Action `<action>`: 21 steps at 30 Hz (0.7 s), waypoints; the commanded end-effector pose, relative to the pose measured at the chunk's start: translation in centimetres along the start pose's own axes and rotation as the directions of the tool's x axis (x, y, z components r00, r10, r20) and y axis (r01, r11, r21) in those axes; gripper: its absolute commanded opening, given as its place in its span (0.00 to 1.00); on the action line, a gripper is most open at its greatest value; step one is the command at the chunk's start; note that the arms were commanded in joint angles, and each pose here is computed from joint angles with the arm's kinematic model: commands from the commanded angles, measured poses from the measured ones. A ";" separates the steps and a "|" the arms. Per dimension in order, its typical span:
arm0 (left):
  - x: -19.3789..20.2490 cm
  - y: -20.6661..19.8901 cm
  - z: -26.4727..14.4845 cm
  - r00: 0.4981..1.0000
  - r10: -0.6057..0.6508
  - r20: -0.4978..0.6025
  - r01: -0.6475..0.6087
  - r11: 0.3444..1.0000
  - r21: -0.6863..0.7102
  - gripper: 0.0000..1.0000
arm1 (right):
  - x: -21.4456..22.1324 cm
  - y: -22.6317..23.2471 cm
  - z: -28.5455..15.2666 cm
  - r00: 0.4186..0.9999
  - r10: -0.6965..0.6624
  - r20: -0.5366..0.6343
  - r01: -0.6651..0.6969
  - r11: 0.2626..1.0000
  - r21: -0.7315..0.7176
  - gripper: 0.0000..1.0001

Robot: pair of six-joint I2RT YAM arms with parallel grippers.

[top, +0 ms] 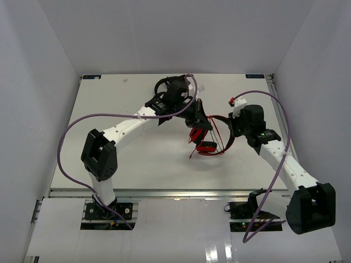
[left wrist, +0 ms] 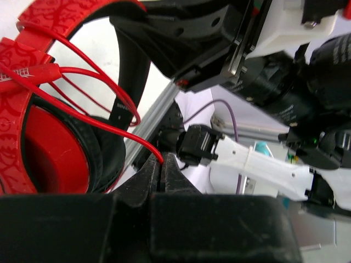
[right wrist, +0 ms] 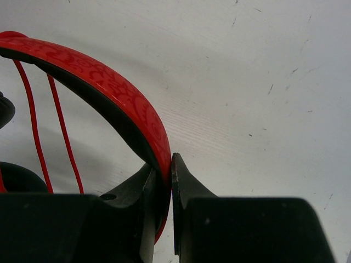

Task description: Wrap the headphones

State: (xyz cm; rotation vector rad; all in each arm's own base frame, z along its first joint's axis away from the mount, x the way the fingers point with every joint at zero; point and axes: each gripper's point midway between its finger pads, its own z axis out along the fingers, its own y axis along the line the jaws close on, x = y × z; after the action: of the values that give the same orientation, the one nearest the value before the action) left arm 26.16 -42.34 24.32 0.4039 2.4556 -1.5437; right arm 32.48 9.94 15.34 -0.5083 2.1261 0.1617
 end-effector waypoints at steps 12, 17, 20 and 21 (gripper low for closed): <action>-2.1 -0.3 2.8 0.991 -0.050 0.124 0.059 0.996 -0.063 0.17 | -2.7 0.7 1.5 0.984 0.172 0.054 -0.171 0.985 -0.023 0.08; -1.5 0.1 3.4 0.992 -0.064 0.110 0.072 0.995 -0.072 0.24 | -2.7 0.8 1.6 0.981 0.188 0.046 -0.187 0.982 -0.038 0.08; -1.4 0.3 3.4 0.991 -0.065 0.114 0.075 0.994 -0.080 0.29 | -2.6 0.8 1.8 0.979 0.200 0.038 -0.198 0.979 -0.042 0.08; -1.4 0.2 3.4 0.991 -0.066 0.118 0.076 0.994 -0.080 0.31 | -2.6 0.7 1.8 0.979 0.201 0.037 -0.199 0.979 -0.042 0.08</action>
State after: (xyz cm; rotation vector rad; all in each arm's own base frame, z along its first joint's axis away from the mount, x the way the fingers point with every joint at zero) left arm 27.58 -45.19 20.51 0.2062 2.5311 -1.4116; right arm 32.90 10.79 12.78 -0.3587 2.2367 0.2482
